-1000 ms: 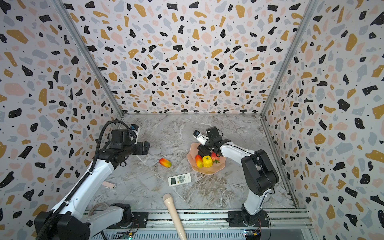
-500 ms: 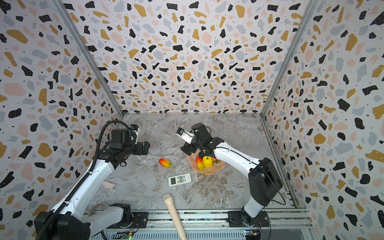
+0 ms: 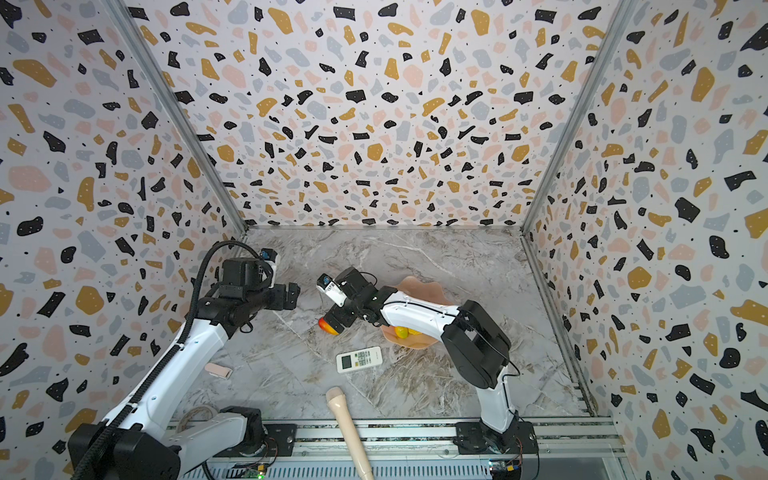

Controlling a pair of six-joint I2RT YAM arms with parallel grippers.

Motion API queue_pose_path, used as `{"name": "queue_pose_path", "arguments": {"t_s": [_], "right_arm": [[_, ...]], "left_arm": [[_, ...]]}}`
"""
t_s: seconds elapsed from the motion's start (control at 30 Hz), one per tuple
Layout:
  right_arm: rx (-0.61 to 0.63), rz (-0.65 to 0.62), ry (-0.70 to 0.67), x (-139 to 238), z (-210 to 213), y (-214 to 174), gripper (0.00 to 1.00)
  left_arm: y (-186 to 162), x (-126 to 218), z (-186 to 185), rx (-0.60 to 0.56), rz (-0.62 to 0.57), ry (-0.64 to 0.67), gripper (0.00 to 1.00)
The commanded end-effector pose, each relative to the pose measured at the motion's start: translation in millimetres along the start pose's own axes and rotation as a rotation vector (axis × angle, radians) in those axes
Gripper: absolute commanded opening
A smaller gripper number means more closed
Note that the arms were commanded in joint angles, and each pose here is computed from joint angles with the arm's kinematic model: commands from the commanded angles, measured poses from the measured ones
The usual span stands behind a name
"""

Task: Place and organize the fake fruits in the fruit bowl
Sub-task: 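Move the right gripper to the larger red-yellow mango and grasp it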

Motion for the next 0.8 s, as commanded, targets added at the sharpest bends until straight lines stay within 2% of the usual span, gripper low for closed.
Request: {"name": "queue_pose_path", "arguments": {"t_s": [0.0, 0.13, 0.27, 0.47, 0.63, 0.7, 0.77], "right_arm": [[-0.050, -0.001, 0.001, 3, 6, 12, 0.99], [-0.034, -0.010, 0.084, -10, 22, 10, 1.00], [-0.044, 0.024, 0.134, -35, 29, 1, 0.94], [-0.064, 0.054, 0.125, -55, 26, -4, 0.73], [-0.064, 0.064, 0.112, -57, 23, -5, 0.64], [-0.061, 0.068, 0.113, -57, 24, -7, 0.56], [-0.057, 0.075, 0.112, -58, 23, -9, 0.40]], "left_arm": [[3, 3, 3, -0.003, -0.023, 0.013, 1.00], [3, 3, 4, -0.003, -0.023, 0.014, 0.99], [2, 3, 4, -0.003, -0.023, 0.017, 1.00], [3, 3, 4, -0.004, -0.025, 0.019, 1.00], [3, 3, 4, -0.002, -0.024, 0.019, 1.00], [3, 4, 4, -0.003, -0.024, 0.019, 1.00], [3, 4, 4, -0.003, -0.025, 0.017, 1.00]]}}
Point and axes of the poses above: each gripper's point midway between its finger pads, its own x axis back along the fingers, its own z axis along the line the jaws close on, y = z × x, the point moved 1 cm from there along x, back along the fingers, and after that the axes turned 5 degrees about -x, right-handed, at the moved point
